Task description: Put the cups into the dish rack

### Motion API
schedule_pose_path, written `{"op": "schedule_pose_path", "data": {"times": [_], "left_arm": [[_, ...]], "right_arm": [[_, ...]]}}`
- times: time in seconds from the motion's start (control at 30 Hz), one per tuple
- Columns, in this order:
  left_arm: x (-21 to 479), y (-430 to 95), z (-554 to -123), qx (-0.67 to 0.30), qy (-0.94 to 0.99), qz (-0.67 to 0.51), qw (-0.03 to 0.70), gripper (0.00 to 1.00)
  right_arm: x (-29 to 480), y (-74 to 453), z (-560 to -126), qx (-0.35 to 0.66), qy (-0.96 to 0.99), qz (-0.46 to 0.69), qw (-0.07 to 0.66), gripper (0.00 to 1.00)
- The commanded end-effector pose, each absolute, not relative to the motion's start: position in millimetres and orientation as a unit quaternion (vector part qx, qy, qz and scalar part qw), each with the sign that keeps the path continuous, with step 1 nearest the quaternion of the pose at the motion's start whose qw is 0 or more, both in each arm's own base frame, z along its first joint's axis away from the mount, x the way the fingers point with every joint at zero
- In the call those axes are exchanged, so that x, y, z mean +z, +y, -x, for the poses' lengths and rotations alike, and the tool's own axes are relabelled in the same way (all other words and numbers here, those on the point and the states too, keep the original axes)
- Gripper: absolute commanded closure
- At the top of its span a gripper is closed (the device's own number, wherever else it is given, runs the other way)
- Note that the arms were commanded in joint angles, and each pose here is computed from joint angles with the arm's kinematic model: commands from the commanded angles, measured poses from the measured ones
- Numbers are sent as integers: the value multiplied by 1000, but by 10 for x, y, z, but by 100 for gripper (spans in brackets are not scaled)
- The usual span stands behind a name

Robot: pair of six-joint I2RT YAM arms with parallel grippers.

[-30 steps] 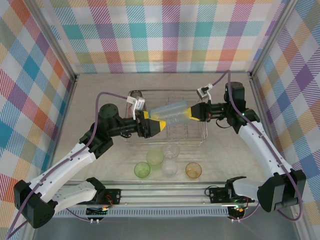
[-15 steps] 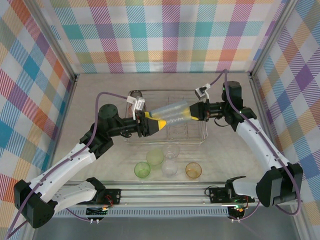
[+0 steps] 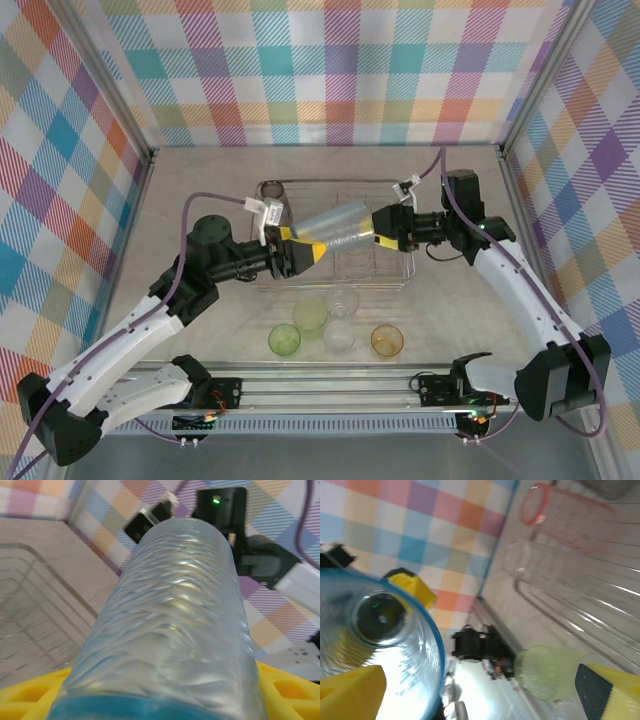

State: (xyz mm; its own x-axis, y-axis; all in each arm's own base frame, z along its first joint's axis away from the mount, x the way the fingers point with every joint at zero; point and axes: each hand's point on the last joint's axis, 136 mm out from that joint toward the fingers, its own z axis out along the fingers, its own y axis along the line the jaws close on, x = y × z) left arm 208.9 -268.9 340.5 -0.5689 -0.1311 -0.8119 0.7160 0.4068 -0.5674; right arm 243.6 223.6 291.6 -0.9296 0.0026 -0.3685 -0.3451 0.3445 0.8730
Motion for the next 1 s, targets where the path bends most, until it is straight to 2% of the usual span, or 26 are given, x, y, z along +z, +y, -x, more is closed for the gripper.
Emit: {"op": "schedule_pose_path", "data": {"times": [0.0,0.13,0.23,0.37,0.5,0.73,0.9,0.97], "left_arm": [[3463,-2415,-2237,-415,767,-170,459,97],[3156,-2140,-2355,-286,856,-151,404,100],[3031,-2043,-2472,-203,903,-148,350,100],[2937,-2071,-2717,-118,942,-142,281,100],[2875,-2222,-2988,-82,952,-142,259,100],[2457,-2432,-3489,8,964,-162,212,100],[2331,-2541,-3798,50,964,-162,205,100],[2264,-2585,-3895,62,964,-167,200,100]], "right_arm": [[2617,1839,-2396,423,884,51,193,1],[2200,1160,-2201,228,953,-14,200,1],[2070,798,-2084,136,966,-29,220,1],[1982,830,-2051,146,968,-31,201,1],[1839,792,-2065,127,976,-43,172,1],[1702,933,-2017,159,977,-44,132,1],[1699,899,-2080,146,978,-45,142,1],[1714,909,-2112,147,978,-45,143,4]]}}
